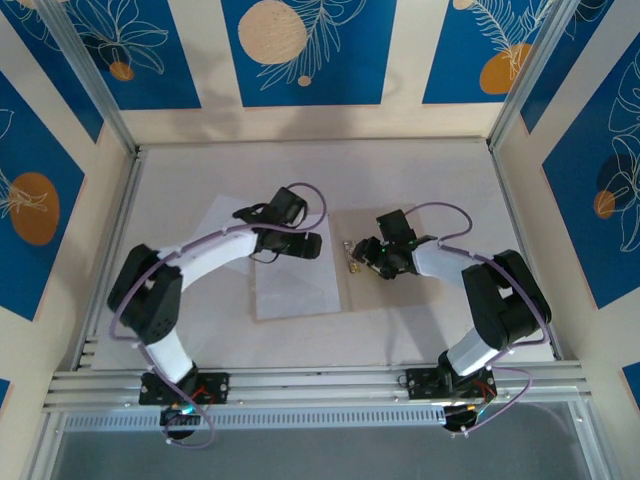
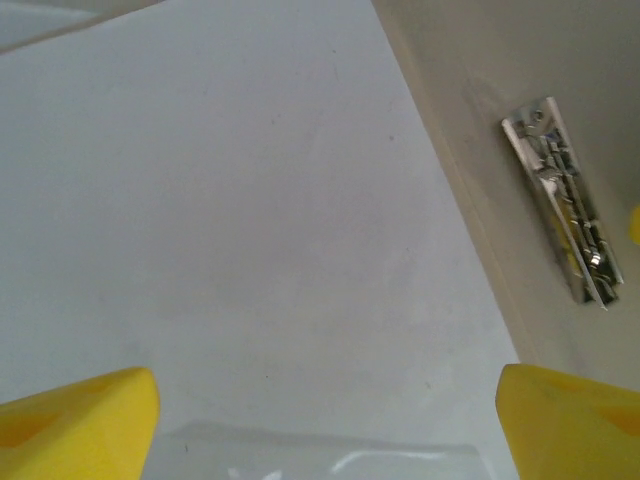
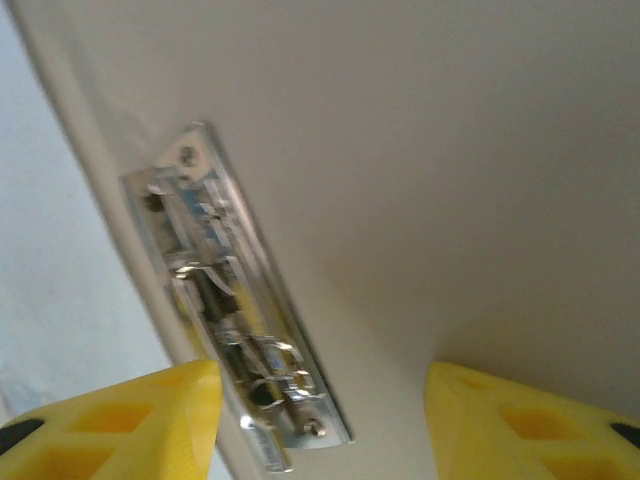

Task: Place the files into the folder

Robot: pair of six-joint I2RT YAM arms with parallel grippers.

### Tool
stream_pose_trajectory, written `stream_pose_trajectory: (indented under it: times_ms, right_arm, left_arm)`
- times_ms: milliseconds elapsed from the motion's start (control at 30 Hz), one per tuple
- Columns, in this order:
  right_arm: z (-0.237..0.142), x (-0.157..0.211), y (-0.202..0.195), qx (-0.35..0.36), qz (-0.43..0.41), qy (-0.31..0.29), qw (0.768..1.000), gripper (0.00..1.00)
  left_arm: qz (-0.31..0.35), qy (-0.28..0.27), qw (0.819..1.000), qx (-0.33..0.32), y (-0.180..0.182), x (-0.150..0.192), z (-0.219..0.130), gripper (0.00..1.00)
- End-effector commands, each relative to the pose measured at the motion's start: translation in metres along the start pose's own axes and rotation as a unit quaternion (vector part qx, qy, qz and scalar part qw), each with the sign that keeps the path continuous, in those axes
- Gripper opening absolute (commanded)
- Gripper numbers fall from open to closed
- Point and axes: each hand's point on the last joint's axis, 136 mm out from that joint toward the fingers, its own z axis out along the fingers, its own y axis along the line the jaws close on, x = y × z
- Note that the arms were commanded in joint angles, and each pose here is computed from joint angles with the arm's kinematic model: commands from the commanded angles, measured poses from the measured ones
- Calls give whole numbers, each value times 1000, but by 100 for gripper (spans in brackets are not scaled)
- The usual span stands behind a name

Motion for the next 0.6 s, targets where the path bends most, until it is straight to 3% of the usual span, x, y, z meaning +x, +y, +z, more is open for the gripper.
stream_pose_trajectory:
  times_ms: [0,233,567]
  right_arm:
    - [-5,-3,-11,9,32,-31,999,57]
    - [-6,6,-28,18,39,-31,999,56]
    - [-3,11,-33,21,42,-29,998,56]
  left_arm:
    - [65,36,996,-56,6,6,14,86]
    - [101,71,991,-46,-6,17,45,87]
    - [119,107,986,-45,-10,37,61,83]
